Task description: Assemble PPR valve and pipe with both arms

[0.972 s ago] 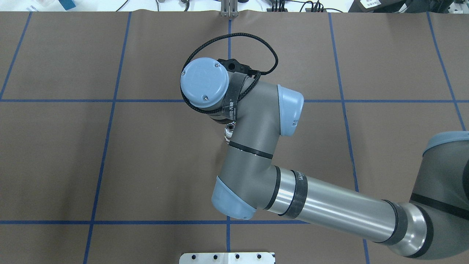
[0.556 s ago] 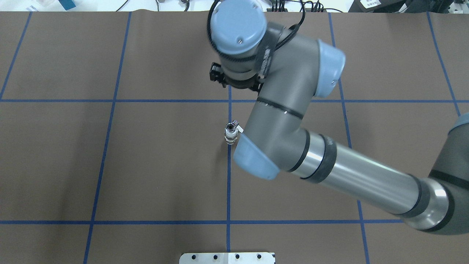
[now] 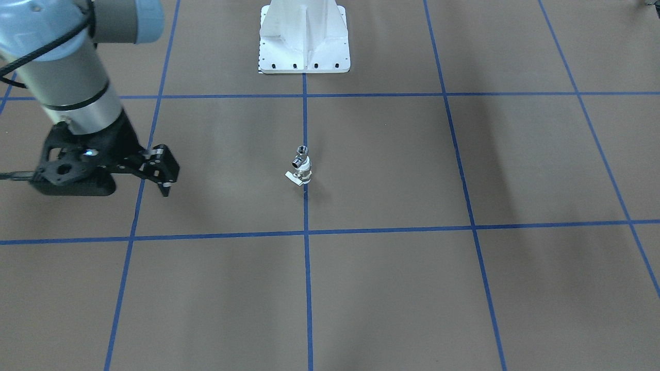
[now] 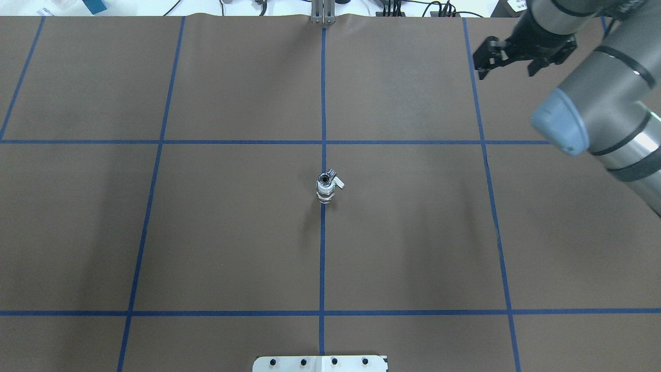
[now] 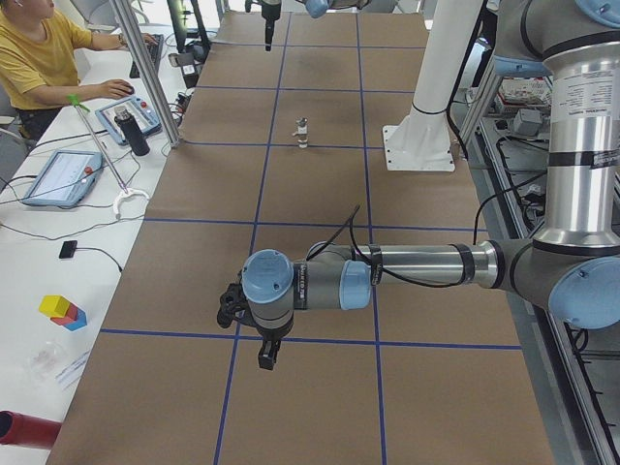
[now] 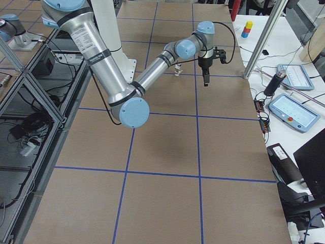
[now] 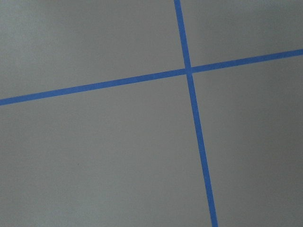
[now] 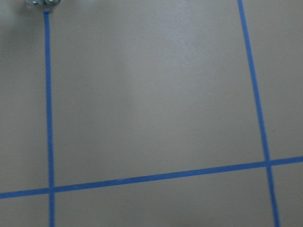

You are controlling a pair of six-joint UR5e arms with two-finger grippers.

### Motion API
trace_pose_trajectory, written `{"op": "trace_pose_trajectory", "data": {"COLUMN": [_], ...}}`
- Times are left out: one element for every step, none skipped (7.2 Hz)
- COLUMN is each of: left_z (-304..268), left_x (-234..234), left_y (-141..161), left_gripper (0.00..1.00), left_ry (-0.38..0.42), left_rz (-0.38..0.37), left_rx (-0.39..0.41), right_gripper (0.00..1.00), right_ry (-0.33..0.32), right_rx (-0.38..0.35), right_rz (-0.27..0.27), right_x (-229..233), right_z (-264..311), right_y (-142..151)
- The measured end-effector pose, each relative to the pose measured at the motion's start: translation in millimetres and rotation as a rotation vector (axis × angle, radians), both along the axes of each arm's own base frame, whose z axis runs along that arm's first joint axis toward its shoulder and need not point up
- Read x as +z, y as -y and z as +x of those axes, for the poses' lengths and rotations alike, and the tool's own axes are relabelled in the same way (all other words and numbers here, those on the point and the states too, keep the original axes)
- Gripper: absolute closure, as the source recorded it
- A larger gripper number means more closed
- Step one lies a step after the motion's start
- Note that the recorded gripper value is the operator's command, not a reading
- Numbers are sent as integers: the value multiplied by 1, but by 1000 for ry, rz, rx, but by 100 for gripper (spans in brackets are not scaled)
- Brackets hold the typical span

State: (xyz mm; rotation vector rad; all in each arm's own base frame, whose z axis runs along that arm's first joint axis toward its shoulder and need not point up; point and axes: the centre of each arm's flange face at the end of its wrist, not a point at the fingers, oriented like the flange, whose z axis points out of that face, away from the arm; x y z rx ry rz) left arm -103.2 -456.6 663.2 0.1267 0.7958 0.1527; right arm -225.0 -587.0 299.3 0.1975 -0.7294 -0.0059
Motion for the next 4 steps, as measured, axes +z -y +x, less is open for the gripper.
{"op": "trace_pose_trajectory", "data": {"left_z": [-1, -1, -1, -2], "left_x": [1, 1, 1, -1], "left_y": [-2, -4, -5, -5], "left_gripper": [0, 0, 0, 0], "left_ry": [0, 0, 0, 0], "left_rz": [1, -1, 2, 10], "left_rx": [-2, -4, -4, -6], "right_gripper": [1, 1, 1, 1], "right_ry": [-5, -33, -62, -80], "right_rx": [-58, -112, -156, -185], "right_rz": [36, 63, 72, 60], "right_x": [58, 113, 165, 208], "right_z": [50, 103, 152, 187], "right_y": [0, -2, -3, -5]}}
